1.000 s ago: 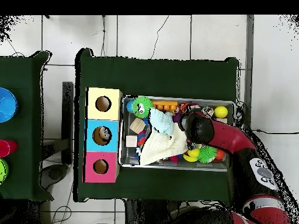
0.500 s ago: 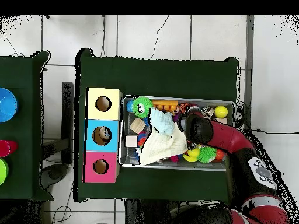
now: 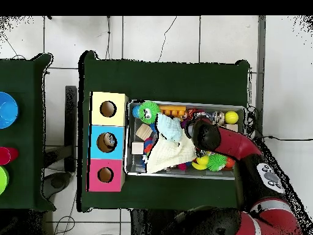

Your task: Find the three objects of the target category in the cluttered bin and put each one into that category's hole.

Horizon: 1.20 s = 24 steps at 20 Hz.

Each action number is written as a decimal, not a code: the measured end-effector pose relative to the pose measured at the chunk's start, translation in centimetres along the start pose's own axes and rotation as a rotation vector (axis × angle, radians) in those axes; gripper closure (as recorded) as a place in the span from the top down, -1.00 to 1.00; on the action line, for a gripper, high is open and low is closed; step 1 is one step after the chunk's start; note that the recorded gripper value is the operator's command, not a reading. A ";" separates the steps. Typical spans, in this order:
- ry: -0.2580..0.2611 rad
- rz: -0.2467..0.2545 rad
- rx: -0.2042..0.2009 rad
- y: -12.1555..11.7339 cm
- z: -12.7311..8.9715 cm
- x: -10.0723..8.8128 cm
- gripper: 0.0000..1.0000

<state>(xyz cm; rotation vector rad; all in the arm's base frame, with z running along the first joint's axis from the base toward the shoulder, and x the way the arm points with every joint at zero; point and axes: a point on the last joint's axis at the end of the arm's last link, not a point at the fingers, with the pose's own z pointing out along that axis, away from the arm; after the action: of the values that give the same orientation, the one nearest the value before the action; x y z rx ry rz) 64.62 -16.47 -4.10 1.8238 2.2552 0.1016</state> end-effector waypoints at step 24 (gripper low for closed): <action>-0.010 -0.012 0.009 -0.7 2.0 0.5 1.00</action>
<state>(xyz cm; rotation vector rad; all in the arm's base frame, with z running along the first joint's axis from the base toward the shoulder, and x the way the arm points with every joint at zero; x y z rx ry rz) 64.34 -16.38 -6.27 1.8113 2.2630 0.0794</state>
